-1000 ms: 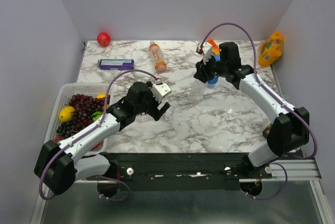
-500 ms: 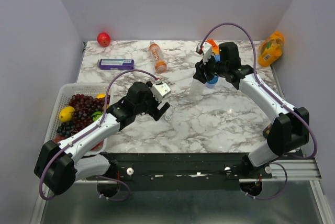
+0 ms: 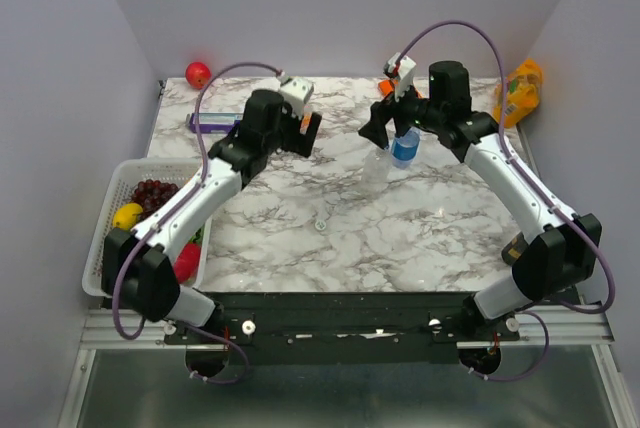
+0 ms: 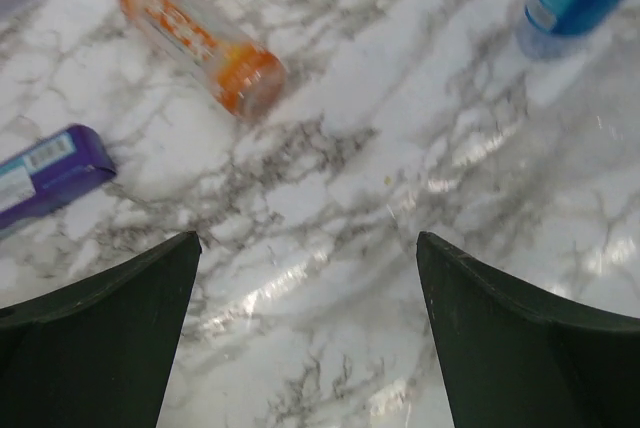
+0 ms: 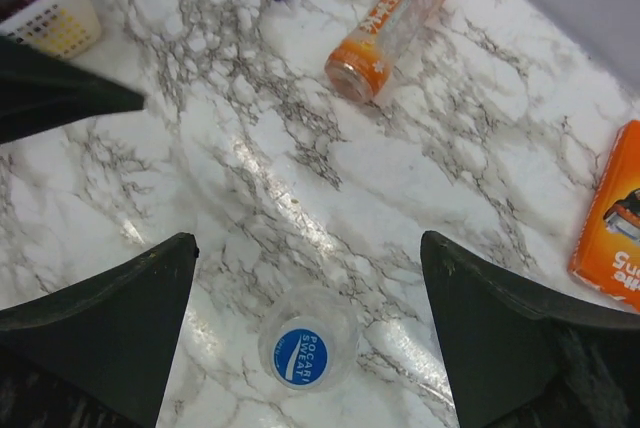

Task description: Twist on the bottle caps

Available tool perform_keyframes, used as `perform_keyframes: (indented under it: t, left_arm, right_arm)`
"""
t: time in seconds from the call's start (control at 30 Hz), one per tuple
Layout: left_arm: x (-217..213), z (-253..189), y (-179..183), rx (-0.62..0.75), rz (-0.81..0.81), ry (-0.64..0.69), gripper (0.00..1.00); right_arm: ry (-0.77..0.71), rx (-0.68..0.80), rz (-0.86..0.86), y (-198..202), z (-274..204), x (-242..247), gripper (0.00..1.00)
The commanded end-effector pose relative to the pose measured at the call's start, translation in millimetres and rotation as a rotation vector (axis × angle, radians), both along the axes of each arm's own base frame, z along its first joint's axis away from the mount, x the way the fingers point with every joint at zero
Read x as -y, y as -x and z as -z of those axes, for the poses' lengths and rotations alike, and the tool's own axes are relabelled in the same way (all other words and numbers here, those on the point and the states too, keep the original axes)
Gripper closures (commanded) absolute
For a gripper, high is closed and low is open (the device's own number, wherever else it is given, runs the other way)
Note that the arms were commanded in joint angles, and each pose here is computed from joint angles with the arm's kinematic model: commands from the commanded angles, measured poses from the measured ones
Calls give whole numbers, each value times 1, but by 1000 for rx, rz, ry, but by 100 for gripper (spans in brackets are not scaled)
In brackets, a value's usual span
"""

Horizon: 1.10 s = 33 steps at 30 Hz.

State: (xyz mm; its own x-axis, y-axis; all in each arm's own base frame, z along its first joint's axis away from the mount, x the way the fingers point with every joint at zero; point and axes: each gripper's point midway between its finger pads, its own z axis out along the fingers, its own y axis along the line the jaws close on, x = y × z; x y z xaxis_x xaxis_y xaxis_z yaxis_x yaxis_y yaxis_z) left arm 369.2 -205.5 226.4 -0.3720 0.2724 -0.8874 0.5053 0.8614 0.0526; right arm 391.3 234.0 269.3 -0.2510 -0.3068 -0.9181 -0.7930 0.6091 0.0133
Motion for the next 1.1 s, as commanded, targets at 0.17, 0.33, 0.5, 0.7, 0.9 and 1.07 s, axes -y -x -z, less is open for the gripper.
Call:
perform_keyframes:
  t: [0.17,0.33,0.5,0.7,0.9,1.07]
  left_arm:
    - [-7,-4,-160,-83,-412,35,2]
    - [-13,17,-210,-73,-462,45,4]
    - [-20,53,-231,-107,-497,44,4]
    - [-12,99,-238,-201,-470,72,4]
    - [-3,134,-241,-265,-467,102,5]
    - [7,152,-239,-318,-458,146,7]
  right_arm:
    - [-125,49,12,15,-63,-1,0]
    - [-131,21,11,28,-57,3,0]
    - [-124,-8,19,39,-46,7,0]
    - [-127,-31,19,44,-40,7,0]
    - [-130,-26,22,44,-43,7,0]
    - [-126,-31,25,43,-42,8,0]
